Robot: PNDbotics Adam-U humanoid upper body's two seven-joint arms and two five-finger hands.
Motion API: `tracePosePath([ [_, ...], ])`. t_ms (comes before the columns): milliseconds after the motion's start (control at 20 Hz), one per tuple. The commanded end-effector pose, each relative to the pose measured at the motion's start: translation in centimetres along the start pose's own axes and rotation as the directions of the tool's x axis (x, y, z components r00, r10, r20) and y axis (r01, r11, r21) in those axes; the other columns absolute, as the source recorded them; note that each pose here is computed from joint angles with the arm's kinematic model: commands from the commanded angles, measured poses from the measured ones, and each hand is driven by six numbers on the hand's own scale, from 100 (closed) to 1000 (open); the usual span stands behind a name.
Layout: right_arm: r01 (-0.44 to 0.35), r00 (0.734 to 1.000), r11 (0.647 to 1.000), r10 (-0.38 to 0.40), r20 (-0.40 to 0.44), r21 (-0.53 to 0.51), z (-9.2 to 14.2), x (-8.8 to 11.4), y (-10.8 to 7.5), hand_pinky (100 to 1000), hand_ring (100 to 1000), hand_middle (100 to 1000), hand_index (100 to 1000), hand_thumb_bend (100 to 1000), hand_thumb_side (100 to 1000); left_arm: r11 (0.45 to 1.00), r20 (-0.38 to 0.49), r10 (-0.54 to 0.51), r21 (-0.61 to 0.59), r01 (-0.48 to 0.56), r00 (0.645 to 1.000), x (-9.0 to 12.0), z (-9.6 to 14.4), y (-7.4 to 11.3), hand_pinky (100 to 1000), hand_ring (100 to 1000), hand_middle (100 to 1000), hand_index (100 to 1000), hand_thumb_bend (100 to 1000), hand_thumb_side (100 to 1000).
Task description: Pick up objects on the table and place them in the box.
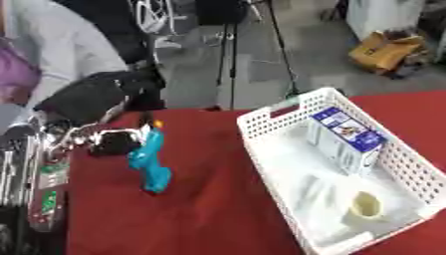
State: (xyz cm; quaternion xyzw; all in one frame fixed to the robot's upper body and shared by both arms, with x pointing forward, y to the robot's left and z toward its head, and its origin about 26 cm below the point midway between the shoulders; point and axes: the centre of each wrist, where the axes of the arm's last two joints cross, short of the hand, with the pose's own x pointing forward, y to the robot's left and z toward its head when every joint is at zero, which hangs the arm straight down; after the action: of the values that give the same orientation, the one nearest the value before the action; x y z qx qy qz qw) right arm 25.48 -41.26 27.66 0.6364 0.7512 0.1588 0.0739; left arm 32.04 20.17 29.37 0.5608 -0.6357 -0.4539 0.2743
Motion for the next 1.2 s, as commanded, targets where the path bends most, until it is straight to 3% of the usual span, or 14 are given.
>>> tracePosePath([
  [50, 0.012, 0.999, 1.0, -0.011, 0.035, -0.021, -1.1, 0.1, 0.0, 681, 545, 430, 451, 100, 497, 0.936, 0.062, 0.008, 0.351, -0.03, 0.998, -0.1, 0.1, 1.0, 1000, 1000, 1000, 1000, 100, 603],
  [200, 0.013, 0.999, 1.0, -0.012, 0.036, -0.021, -1.1, 0.1, -0.1, 681, 545, 429, 451, 100, 499, 0.805, 0.151, 0.0, 0.586, -0.09, 0.989, -0.3, 0.3, 0.6, 1000, 1000, 1000, 1000, 178, 560],
  [350, 0.014, 0.999, 1.0, -0.013, 0.036, -0.021, -1.1, 0.1, -0.1, 681, 545, 429, 451, 100, 500, 0.681, 0.197, 0.007, 0.717, -0.149, 0.98, -0.6, 0.6, 0.1, 1000, 994, 1000, 1000, 330, 522],
  [400, 0.014, 0.999, 1.0, -0.013, 0.036, -0.022, -1.1, 0.1, -0.1, 681, 545, 429, 451, 100, 500, 0.639, 0.215, 0.015, 0.749, -0.175, 0.976, -0.6, 0.7, -0.1, 1000, 994, 1000, 1000, 330, 522],
  [450, 0.014, 0.999, 1.0, -0.013, 0.037, -0.022, -1.1, 0.1, -0.1, 681, 545, 430, 452, 100, 501, 0.618, 0.226, 0.021, 0.763, -0.19, 0.974, -0.7, 0.7, -0.4, 1000, 985, 996, 1000, 193, 555],
  [550, 0.013, 0.999, 1.0, -0.012, 0.036, -0.021, -1.1, 0.1, -0.1, 682, 546, 430, 452, 100, 502, 0.637, 0.235, 0.033, 0.744, -0.201, 0.971, -0.9, 0.5, -1.5, 987, 992, 1000, 1000, 100, 599],
  [600, 0.012, 0.999, 1.0, -0.012, 0.036, -0.02, -1.1, 0.1, -0.1, 682, 546, 430, 452, 100, 502, 0.655, 0.24, 0.042, 0.726, -0.208, 0.97, -0.9, 0.3, -1.9, 987, 992, 1000, 1000, 100, 599],
  [650, 0.012, 0.999, 1.0, -0.011, 0.035, -0.019, -1.0, 0.1, -0.1, 683, 546, 430, 451, 100, 502, 0.684, 0.244, 0.054, 0.697, -0.214, 0.968, -0.8, 0.1, -2.4, 936, 1000, 1000, 1000, 100, 665],
  [750, 0.012, 0.999, 1.0, -0.011, 0.034, -0.019, -1.0, 0.1, -0.1, 683, 546, 431, 451, 100, 503, 0.77, 0.252, 0.095, 0.595, -0.231, 0.963, -0.3, -0.5, -3.0, 917, 1000, 1000, 1000, 100, 632],
  [850, 0.012, 0.999, 1.0, -0.012, 0.033, -0.018, -1.0, 0.1, -0.1, 683, 546, 431, 451, 100, 504, 0.898, 0.233, 0.138, 0.38, -0.221, 0.963, 0.2, -1.4, -3.5, 943, 1000, 1000, 1000, 100, 629],
  [900, 0.013, 0.999, 1.0, -0.013, 0.032, -0.018, -1.0, 0.1, -0.1, 683, 546, 431, 451, 100, 504, 0.963, 0.202, 0.147, 0.194, -0.187, 0.968, 0.6, -2.3, -4.4, 943, 1000, 1000, 1000, 100, 629],
  [950, 0.014, 0.999, 1.0, -0.013, 0.031, -0.018, -1.0, 0.1, 0.0, 683, 547, 431, 451, 100, 506, 0.986, 0.183, 0.154, 0.042, -0.164, 0.971, 0.9, -2.8, -3.8, 931, 1000, 1000, 1000, 100, 676],
  [1050, 0.015, 0.999, 1.0, -0.014, 0.028, -0.017, -1.0, 0.1, -0.1, 683, 547, 431, 451, 100, 507, 0.977, 0.172, 0.176, -0.153, -0.151, 0.969, 1.3, -2.7, -0.5, 911, 1000, 1000, 1000, 100, 708],
  [1200, 0.021, 0.999, 1.0, -0.02, 0.028, -0.019, -1.0, 0.2, 0.0, 683, 546, 431, 450, 100, 510, 0.961, 0.185, 0.203, -0.225, -0.159, 0.962, 1.8, -2.3, 1.4, 898, 1000, 1000, 1000, 100, 741],
])
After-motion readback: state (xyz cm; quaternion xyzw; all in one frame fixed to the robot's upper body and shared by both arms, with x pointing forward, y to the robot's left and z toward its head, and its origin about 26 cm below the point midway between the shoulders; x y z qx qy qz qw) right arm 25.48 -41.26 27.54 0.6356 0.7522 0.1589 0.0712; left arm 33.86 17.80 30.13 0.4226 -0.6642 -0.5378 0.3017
